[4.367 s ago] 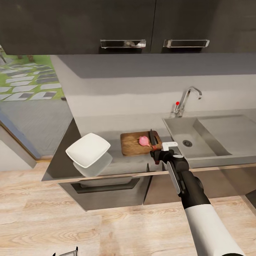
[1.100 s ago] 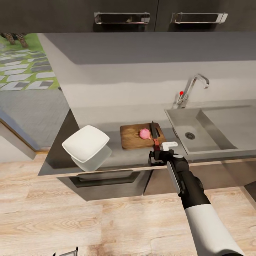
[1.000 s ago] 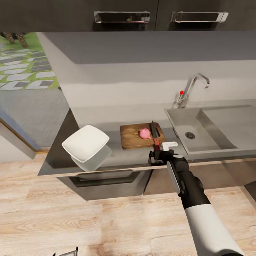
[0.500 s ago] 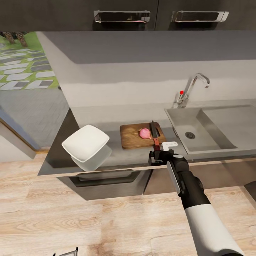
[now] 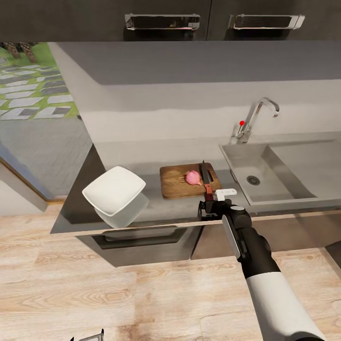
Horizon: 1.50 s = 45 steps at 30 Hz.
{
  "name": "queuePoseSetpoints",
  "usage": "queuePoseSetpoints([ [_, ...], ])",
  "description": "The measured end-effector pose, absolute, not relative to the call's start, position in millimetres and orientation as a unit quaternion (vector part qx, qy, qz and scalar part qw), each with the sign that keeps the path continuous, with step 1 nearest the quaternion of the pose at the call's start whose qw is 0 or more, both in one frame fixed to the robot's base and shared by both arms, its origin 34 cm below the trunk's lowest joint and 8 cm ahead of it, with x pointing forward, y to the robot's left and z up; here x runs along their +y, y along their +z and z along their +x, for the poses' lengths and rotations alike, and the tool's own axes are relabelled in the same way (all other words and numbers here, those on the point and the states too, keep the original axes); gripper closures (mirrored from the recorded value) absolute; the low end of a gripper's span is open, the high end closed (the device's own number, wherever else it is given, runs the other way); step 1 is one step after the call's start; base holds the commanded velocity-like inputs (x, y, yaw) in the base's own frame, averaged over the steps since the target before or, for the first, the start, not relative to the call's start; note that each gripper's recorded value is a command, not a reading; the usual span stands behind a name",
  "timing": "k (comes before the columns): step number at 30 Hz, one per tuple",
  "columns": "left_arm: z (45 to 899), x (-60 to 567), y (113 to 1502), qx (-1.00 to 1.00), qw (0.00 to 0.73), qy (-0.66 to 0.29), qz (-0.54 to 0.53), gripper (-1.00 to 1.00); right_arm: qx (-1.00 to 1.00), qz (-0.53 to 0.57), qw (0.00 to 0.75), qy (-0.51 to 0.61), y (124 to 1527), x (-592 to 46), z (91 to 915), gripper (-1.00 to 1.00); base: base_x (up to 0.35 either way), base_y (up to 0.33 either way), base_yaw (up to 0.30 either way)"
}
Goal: In the kitchen, take the Vidalia onion out of the sink, dice it on the chopping board with the paring knife, put the diced onion into the bowl on the countertop, then place both the paring knife and the chopping board into the sink.
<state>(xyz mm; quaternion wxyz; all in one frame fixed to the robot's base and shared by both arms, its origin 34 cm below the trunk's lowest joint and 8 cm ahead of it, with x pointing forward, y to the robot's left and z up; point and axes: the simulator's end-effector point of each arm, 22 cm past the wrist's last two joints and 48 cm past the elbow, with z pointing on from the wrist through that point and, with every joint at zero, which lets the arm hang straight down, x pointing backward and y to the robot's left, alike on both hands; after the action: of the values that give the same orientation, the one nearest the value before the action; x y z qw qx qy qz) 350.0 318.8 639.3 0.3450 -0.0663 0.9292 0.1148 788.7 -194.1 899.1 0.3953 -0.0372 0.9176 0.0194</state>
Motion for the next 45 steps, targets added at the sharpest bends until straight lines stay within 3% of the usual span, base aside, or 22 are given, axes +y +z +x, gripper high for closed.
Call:
queuePoseSetpoints([
  [45, 349.9, 318.8, 639.1, 0.929, 0.345, 0.115, -0.066, -1.0, 0.913, -0.036, 0.406, 0.016, 909.2, -196.0, 792.6, 1.0, 0.0, 0.0, 0.0],
])
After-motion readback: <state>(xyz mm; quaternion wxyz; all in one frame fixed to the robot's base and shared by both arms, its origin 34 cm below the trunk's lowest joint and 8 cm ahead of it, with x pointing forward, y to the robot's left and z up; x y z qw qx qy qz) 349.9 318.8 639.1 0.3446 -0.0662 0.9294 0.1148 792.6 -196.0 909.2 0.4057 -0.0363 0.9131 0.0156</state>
